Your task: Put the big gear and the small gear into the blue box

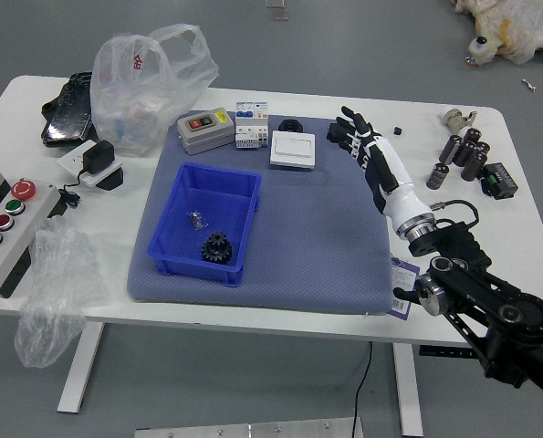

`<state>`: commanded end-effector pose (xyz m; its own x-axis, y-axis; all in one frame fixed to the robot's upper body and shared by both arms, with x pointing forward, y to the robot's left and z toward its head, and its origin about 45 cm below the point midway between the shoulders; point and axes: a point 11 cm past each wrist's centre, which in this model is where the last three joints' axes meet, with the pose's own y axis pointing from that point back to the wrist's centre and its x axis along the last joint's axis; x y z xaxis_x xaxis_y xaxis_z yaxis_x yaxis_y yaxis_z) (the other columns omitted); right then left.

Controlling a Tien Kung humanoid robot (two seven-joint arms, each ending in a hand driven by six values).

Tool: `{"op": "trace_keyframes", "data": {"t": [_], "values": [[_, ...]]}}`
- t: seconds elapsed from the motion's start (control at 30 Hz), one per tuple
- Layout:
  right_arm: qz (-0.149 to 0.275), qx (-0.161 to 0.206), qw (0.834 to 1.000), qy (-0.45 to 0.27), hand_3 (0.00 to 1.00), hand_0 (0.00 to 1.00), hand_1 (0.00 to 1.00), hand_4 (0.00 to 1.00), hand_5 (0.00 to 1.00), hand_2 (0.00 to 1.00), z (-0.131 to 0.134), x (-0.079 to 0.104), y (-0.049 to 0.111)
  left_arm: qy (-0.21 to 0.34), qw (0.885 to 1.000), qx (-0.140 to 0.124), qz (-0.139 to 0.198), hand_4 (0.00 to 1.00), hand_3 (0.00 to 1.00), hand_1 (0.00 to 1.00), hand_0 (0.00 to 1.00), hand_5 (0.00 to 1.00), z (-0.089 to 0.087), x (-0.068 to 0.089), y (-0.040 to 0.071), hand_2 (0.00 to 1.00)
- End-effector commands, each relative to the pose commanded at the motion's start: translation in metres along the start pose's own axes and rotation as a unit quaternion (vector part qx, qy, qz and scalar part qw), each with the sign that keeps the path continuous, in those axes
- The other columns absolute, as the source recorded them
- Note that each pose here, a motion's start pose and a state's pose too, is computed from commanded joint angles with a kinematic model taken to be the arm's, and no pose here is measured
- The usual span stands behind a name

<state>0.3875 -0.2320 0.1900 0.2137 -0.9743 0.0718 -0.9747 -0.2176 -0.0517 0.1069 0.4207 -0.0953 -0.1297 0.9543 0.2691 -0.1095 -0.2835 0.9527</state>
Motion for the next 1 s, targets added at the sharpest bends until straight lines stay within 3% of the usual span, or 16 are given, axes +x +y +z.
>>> {"op": "trace_keyframes", "data": {"t": [0.03, 0.2, 0.23, 0.57, 0.8, 0.83, 1.0], "values": [[0.01, 0.001, 1.0, 0.0, 0.998, 0.841, 0.687, 0.998, 0.998, 0.932, 0.0, 0.006, 0.0, 0.0, 1.0, 0.0, 0.0, 0.743, 0.745, 0.586, 0.656, 0.613, 0.0, 0.0, 0.0, 0.585], [0.065, 0.018, 0.998, 0.002, 0.998, 0.841, 0.687, 0.998, 0.998, 0.932, -0.007, 0.032, 0.002, 0.0, 1.0, 0.0, -0.001, 0.743, 0.745, 0.586, 0.656, 0.613, 0.0, -0.001, 0.0, 0.585], [0.078, 0.022, 0.997, -0.003, 0.998, 0.926, 0.317, 0.998, 0.998, 0.766, -0.009, 0.038, 0.003, 0.0, 1.0, 0.0, -0.001, 0.743, 0.745, 0.586, 0.656, 0.613, -0.001, -0.001, 0.0, 0.585], [0.136, 0.033, 0.985, -0.103, 0.998, 0.928, 0.259, 0.998, 0.998, 0.728, -0.004, 0.067, 0.017, -0.002, 1.0, 0.002, -0.001, 0.743, 0.746, 0.587, 0.656, 0.613, -0.002, -0.001, 0.0, 0.585], [0.142, 0.024, 0.976, -0.162, 0.998, 0.916, 0.233, 0.998, 0.998, 0.721, 0.006, 0.07, 0.026, -0.002, 1.0, 0.003, -0.001, 0.743, 0.745, 0.586, 0.656, 0.613, -0.003, -0.002, 0.0, 0.585], [0.141, 0.024, 0.975, -0.172, 0.998, 0.908, 0.228, 0.998, 0.998, 0.772, 0.006, 0.069, 0.027, -0.002, 1.0, 0.003, -0.001, 0.743, 0.745, 0.585, 0.657, 0.613, -0.003, -0.002, 0.0, 0.585], [0.137, 0.027, 0.969, -0.206, 0.998, 0.908, 0.228, 0.998, 0.998, 0.772, 0.006, 0.069, 0.029, -0.003, 1.0, 0.003, -0.001, 0.743, 0.745, 0.585, 0.657, 0.613, -0.003, -0.001, 0.0, 0.585]]}}
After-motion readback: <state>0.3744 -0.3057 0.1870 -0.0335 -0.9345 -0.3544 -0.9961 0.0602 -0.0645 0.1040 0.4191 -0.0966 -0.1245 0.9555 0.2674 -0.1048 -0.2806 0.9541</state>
